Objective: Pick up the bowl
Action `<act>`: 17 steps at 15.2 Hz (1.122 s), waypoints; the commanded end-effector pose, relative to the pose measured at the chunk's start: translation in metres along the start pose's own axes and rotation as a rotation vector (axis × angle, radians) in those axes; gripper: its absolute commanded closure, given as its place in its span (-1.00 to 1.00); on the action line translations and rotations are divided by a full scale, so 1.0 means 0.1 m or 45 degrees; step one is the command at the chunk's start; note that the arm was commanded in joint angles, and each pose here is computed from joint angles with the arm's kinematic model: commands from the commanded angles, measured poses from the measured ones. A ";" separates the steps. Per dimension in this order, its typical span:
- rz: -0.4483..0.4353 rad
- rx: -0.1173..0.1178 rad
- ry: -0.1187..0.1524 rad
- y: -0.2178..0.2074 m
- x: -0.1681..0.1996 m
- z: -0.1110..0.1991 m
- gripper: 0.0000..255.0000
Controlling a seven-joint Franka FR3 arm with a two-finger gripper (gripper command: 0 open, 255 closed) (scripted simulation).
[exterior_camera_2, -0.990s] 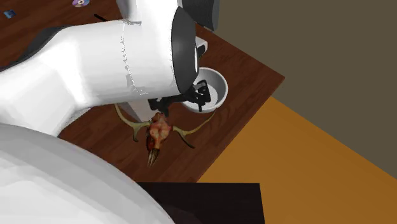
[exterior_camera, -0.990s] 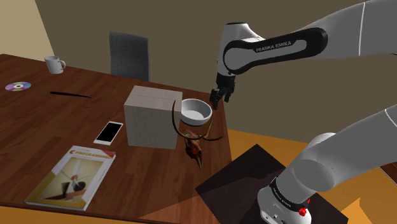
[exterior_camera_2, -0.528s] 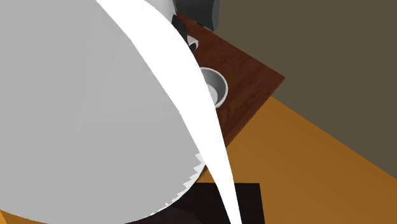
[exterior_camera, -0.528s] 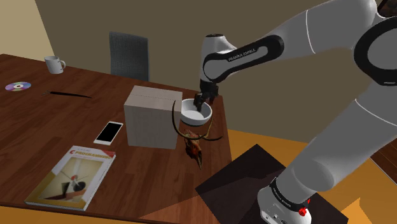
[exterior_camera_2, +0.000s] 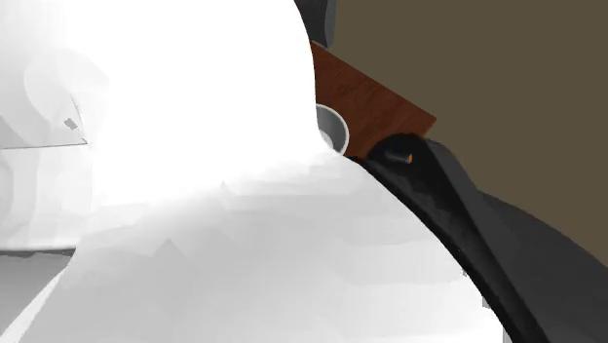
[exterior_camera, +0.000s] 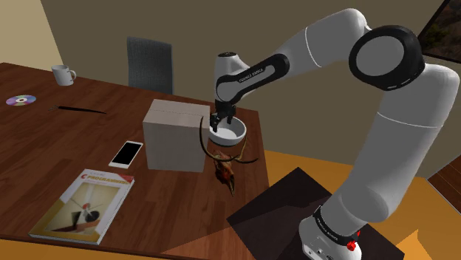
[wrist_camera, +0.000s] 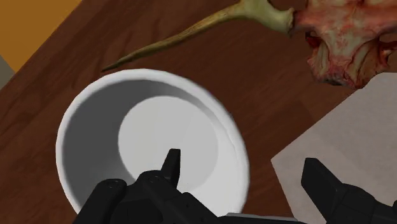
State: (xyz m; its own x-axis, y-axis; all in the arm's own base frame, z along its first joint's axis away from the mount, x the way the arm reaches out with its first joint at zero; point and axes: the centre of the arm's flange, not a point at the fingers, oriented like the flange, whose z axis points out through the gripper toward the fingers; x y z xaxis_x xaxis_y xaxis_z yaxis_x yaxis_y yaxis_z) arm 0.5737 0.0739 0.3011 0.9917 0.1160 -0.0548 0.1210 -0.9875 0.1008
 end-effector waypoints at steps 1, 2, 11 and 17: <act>0.001 -0.004 0.006 -0.03 0.21 0.16 -1.00; 0.002 -0.006 0.008 -0.05 0.31 0.24 -1.00; 0.005 -0.010 0.014 -0.12 0.55 0.71 -1.00; 0.005 -0.010 0.014 -0.13 0.56 0.79 1.00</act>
State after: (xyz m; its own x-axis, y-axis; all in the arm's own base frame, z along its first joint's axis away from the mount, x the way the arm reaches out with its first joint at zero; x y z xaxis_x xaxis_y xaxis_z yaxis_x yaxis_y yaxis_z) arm 0.6239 0.0852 0.2187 0.9926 0.1139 -0.0431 0.1180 -0.9871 0.1086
